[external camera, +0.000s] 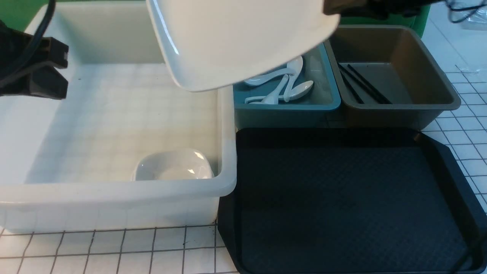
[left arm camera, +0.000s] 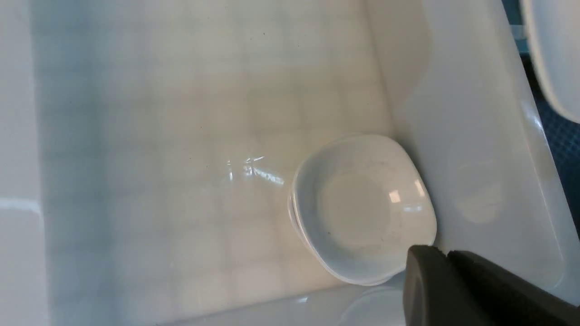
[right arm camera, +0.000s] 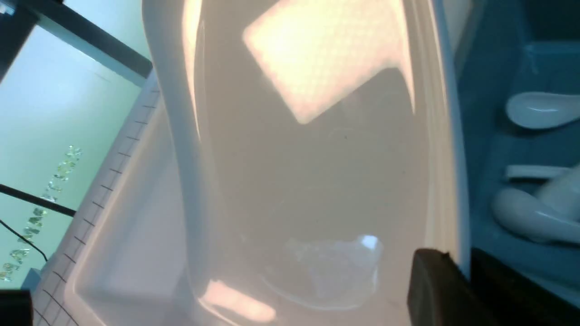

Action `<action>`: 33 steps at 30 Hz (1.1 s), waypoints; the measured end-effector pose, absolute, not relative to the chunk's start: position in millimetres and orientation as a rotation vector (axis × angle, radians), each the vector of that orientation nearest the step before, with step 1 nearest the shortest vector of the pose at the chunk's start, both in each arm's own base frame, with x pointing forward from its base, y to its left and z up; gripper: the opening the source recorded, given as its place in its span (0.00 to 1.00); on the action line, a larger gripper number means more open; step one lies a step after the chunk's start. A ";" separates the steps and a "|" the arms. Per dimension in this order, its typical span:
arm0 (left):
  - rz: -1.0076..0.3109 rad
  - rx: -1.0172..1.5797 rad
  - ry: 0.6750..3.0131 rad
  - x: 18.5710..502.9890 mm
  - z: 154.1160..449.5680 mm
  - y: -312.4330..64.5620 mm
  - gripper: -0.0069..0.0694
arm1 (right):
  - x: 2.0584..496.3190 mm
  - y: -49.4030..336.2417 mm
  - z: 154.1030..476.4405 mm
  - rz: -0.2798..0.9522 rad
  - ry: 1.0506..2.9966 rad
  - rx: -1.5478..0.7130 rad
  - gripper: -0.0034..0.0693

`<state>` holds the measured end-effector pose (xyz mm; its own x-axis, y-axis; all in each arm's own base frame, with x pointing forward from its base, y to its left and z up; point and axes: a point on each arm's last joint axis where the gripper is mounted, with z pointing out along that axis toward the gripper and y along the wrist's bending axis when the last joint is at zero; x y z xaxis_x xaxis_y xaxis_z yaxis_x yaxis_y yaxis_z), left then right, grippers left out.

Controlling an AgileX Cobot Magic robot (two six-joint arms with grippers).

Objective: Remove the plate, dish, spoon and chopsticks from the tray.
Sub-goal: Use the right arm to put the plate into the large storage box on the left

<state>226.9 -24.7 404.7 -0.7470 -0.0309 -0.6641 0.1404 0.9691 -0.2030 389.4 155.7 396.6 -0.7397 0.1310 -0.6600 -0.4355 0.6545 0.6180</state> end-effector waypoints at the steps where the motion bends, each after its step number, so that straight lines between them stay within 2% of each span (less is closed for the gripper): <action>1: -0.309 0.077 2.393 226.3 405.2 -24.5 0.07 | 395.8 168.6 393.2 1.071 2.173 -0.240 0.13; 10: -0.292 0.044 2.393 226.4 405.3 -22.5 0.07 | 417.7 267.3 363.3 1.188 2.120 -0.270 0.13; 16: -0.293 0.043 2.393 226.4 405.3 -22.5 0.07 | 418.0 305.4 343.2 1.210 2.075 -0.215 0.13; 29: -0.293 0.041 2.389 226.7 405.5 -22.4 0.07 | 438.0 330.4 271.3 1.158 2.165 -0.109 0.13; 33: -0.292 0.040 2.386 227.0 405.7 -22.4 0.07 | 440.4 331.4 263.7 1.152 2.176 -0.097 0.13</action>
<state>227.0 -22.4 405.7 -0.7398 -0.0527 -0.6708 0.1107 0.9738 -0.1987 440.4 331.3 263.7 -0.7765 0.2311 -0.5862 -0.3549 0.6083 0.7099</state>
